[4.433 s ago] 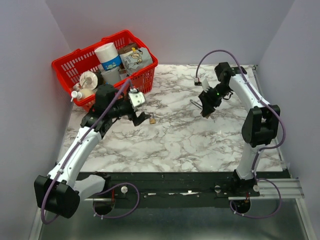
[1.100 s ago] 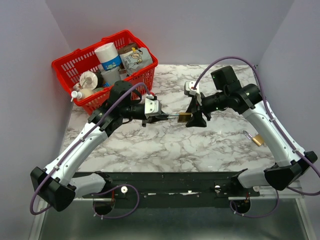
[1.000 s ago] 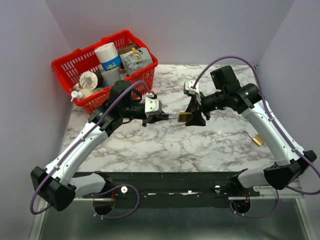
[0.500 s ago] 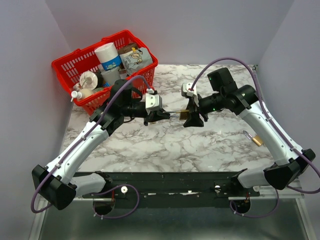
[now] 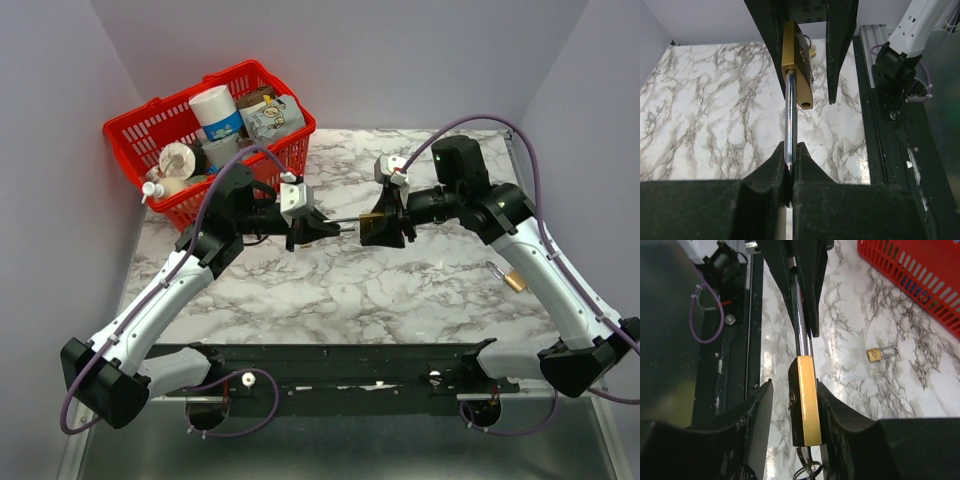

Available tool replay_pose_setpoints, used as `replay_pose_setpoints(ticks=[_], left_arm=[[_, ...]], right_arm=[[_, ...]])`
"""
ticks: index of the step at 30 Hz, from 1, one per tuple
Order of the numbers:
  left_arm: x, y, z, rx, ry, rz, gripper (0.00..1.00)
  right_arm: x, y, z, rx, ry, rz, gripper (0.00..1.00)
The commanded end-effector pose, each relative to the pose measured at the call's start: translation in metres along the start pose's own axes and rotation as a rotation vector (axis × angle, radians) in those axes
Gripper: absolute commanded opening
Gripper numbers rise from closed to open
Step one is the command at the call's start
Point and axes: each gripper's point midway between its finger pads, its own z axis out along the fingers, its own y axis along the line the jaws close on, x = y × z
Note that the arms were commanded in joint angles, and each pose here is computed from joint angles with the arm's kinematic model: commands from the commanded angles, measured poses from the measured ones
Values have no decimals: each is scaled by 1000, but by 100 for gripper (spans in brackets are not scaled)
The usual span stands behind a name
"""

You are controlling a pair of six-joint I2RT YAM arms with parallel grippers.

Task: Lock with the key
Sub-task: Lock the lock.

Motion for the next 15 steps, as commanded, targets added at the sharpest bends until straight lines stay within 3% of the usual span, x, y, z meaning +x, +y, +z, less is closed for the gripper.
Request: replay_pose_setpoints(ticks=[1, 15], left_arm=[[-47, 1, -9, -14, -143, 82, 0], [-44, -2, -19, -23, -130, 101, 0]], right_arm=[[-31, 12, -1, -51, -124, -31, 44], [-14, 10, -1, -30, -54, 5, 42]])
